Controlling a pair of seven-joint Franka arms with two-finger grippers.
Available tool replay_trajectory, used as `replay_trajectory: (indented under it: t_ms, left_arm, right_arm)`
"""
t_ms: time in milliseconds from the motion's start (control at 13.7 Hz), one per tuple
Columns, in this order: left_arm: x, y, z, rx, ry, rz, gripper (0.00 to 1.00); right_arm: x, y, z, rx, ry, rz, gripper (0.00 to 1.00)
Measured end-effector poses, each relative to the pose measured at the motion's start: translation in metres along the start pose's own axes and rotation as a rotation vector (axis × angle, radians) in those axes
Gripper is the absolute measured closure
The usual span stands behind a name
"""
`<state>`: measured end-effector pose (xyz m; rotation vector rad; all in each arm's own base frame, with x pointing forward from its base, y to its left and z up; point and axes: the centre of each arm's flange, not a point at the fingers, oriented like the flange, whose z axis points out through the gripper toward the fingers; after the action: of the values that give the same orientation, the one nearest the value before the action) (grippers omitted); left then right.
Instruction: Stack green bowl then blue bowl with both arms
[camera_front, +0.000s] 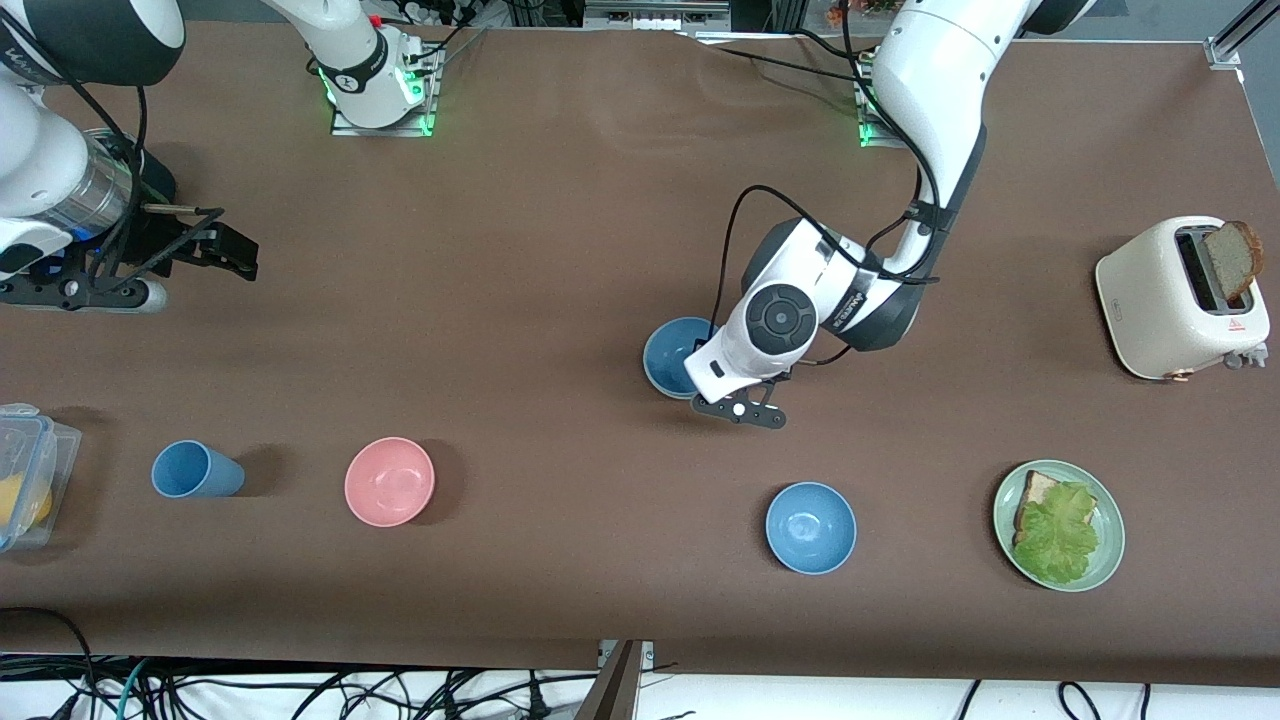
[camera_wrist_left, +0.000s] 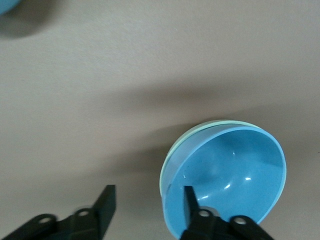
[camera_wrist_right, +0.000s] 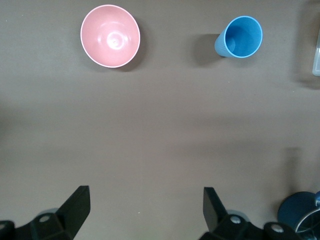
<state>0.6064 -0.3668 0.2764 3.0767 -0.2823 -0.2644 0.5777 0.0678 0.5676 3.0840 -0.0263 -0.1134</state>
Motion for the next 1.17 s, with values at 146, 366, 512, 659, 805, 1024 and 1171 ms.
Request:
replay_trajectory:
  t_ms: [146, 366, 512, 659, 805, 1024, 1171]
  left_arm:
    - [0.002, -0.023, -0.036, -0.003, 0.005, -0.031, 0.1]
    - [-0.014, -0.083, -0.126, -0.005, -0.006, -0.107, 0.0]
    - [-0.038, -0.124, -0.189, -0.004, 0.002, -0.156, 0.0]
    - [-0.063, -0.162, -0.24, 0.007, 0.025, -0.171, 0.0]
    - [-0.081, -0.196, -0.272, 0.004, 0.036, -0.186, 0.0]
    - [-0.096, -0.247, -0.299, 0.003, 0.049, -0.153, 0.0]
    - [-0.105, -0.274, -0.303, 0.001, 0.064, -0.148, 0.0]
  right_arm:
    - [0.0, 0.0, 0.0, 0.0, 0.0, 0.0, 0.0]
    - [0.0, 0.0, -0.001, 0.0, 0.001, 0.0, 0.0]
    - [0.0, 0.0, -0.001, 0.0, 0.002, 0.0, 0.0]
    - [0.0, 0.0, -0.001, 0.001, 0.002, 0.0, 0.0]
    - [0.0, 0.0, -0.001, 0.001, 0.002, 0.0, 0.0]
    - [0.0, -0.001, -0.001, 0.002, 0.002, 0.0, 0.0]
    - [0.0, -0.001, -0.001, 0.002, 0.002, -0.001, 0.0]
